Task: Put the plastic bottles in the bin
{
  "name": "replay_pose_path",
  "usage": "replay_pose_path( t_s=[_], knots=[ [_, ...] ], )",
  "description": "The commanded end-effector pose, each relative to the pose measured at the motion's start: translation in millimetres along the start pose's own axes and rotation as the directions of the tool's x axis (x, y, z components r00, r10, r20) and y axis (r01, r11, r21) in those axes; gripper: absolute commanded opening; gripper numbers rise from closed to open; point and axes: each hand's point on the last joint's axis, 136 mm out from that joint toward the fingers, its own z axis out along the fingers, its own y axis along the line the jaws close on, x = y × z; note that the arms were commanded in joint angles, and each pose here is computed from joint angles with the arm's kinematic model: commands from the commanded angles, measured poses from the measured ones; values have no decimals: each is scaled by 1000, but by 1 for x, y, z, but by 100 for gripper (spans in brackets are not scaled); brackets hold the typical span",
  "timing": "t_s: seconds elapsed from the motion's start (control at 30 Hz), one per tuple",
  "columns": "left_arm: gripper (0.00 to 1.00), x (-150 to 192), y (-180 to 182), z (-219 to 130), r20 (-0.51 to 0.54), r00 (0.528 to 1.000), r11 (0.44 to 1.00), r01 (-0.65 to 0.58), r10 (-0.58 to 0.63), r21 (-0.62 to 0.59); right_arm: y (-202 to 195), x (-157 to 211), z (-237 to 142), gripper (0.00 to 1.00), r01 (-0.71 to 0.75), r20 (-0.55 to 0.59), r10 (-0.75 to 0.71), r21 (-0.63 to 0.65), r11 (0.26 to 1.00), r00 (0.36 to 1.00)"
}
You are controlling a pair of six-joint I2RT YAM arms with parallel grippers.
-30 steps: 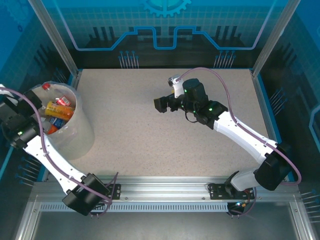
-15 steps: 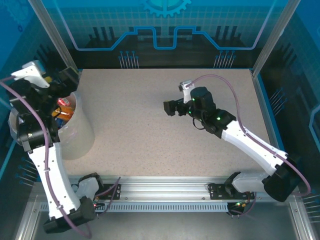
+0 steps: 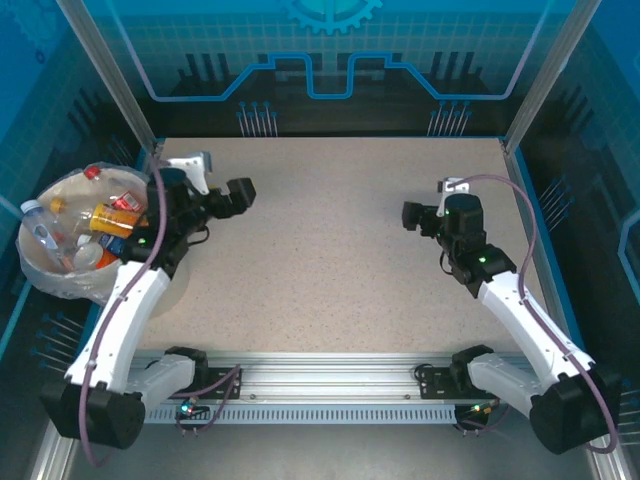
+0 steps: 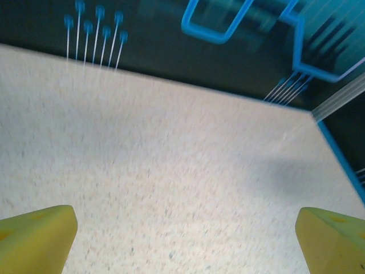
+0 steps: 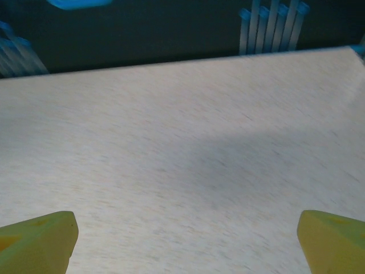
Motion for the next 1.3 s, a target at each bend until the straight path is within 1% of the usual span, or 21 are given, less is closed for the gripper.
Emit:
replay_pose_path(
  t_s=[0.0, 0.07, 0.13, 0.2, 0.3, 0.4, 0.43, 0.5, 0.57, 0.67, 0.73, 0.77, 0.8, 0.83, 1.0, 1.07, 1.27],
  knots=[
    [99, 3, 10, 21, 67, 997, 1000, -28, 29, -8, -38, 14, 12, 100, 9, 3, -9, 103, 995, 1000],
    [99, 22, 27, 36, 14, 999, 997, -51, 52, -64, -53, 28, 23, 100, 3, -5, -3, 109, 994, 1000],
    [99, 42, 42, 49, -43, 996, 990, -86, 82, -108, -61, 49, 37, 100, 11, -29, -8, 93, 996, 1000],
    [99, 57, 58, 57, -65, 992, 982, -113, 104, -151, -65, 65, 47, 100, 38, -44, -34, 80, 996, 998],
    [99, 73, 81, 61, -78, 986, 959, -160, 145, -233, -68, 82, 60, 100, 58, -56, -54, 67, 996, 997],
    [99, 95, 107, 61, -151, 972, 922, -222, 182, -317, -69, 86, 74, 100, 64, -25, -63, 64, 996, 998],
    [99, 104, 114, 61, -181, 966, 911, -239, 186, -335, -67, 82, 76, 100, 74, -15, -73, 50, 996, 997],
    [99, 119, 127, 60, -219, 960, 898, -248, 177, -364, -62, 72, 79, 100, 81, 47, -82, 25, 996, 995],
    [99, 129, 140, 57, -223, 964, 894, -227, 148, -387, -56, 69, 85, 100, 102, 75, -102, -3, 995, 992],
    [99, 140, 155, 56, -187, 979, 909, -151, 83, -387, -45, 68, 92, 100, 159, 109, -153, -51, 986, 982],
    [99, 145, 157, 59, -144, 985, 921, -145, 99, -362, -40, 79, 98, 100, 179, 118, -169, -80, 981, 978],
    [99, 142, 155, 60, -123, 986, 927, -148, 112, -345, -39, 85, 102, 100, 189, 124, -178, -81, 979, 976],
    [99, 139, 154, 61, -110, 987, 928, -150, 119, -341, -41, 82, 106, 100, 186, 137, -177, -55, 981, 975],
    [99, 137, 153, 62, -91, 987, 931, -153, 130, -333, -42, 85, 107, 100, 184, 86, -179, -52, 982, 980],
    [99, 121, 149, 73, -2, 989, 946, -142, 148, -292, -38, 85, 108, 100, 205, 84, -201, -39, 978, 976],
    [99, 115, 145, 80, 27, 984, 950, -163, 177, -265, -38, 85, 108, 100, 205, 85, -201, -40, 978, 976],
    [99, 103, 145, 91, 113, 964, 948, -210, 242, -240, -37, 85, 108, 100, 205, 85, -201, -43, 978, 976]
  ],
)
